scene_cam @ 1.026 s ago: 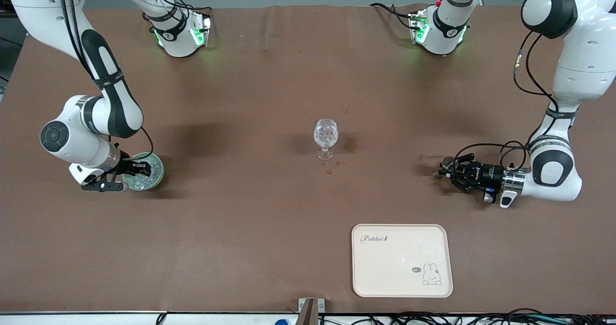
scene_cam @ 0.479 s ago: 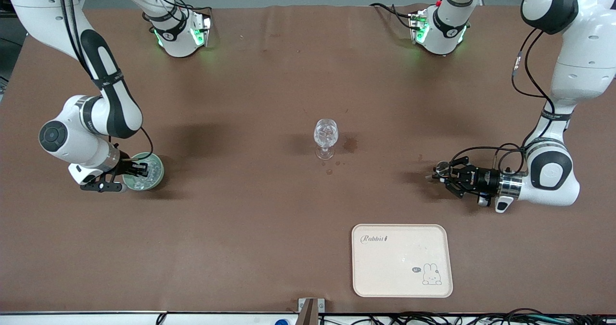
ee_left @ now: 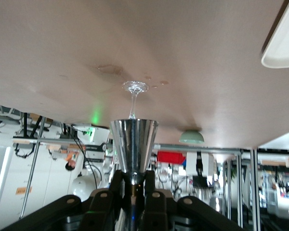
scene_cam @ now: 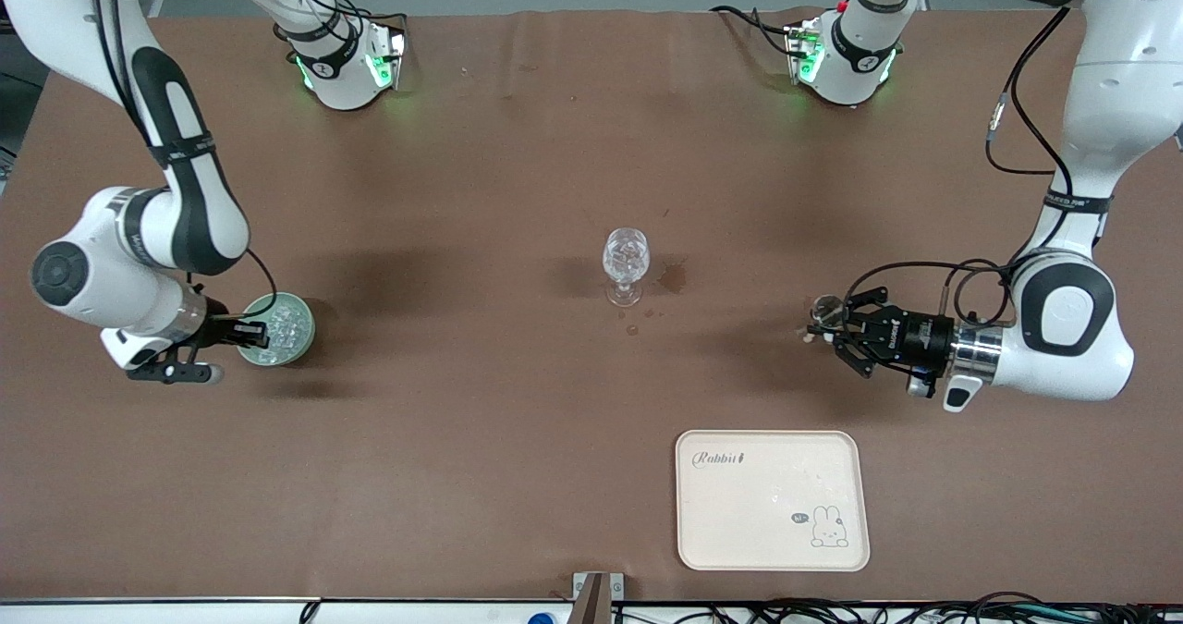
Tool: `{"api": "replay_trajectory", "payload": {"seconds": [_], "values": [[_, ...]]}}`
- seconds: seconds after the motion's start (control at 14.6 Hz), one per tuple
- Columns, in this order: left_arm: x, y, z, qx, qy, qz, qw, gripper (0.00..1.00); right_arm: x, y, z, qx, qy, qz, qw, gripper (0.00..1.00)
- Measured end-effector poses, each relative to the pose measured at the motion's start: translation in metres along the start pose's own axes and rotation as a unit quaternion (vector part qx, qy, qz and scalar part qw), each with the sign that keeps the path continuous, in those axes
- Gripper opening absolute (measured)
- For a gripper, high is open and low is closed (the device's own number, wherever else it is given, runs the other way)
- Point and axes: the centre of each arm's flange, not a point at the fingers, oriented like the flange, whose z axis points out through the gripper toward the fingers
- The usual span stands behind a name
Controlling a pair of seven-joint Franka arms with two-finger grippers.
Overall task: Pour wine and add ice with both arms
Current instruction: 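Carry the jigger over the glass with the left gripper while the right gripper lifts ice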
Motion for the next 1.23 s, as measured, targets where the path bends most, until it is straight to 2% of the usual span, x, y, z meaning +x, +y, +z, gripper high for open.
{"api": "replay_trajectory", "payload": {"seconds": [0.27,0.62,0.89,1.23], "values": [[-0.071,0.002,0.06,0.008,0.055,0.002,0.998,0.21,0.013,0.005,-0.045,0.003,0.002,0.002,1.0,0.27],[-0.14,-0.009,0.132,0.015,0.124,-0.008,0.992,0.21,0.006,0.011,-0.079,0.007,0.006,0.007,1.0,0.27],[-0.161,-0.022,0.169,0.03,0.178,-0.017,0.984,0.21,-0.004,0.012,-0.109,-0.001,0.01,0.001,1.0,0.27],[-0.174,-0.03,0.212,0.04,0.261,-0.036,0.964,0.21,-0.026,0.01,-0.155,0.002,0.007,-0.003,1.0,0.27]]}}
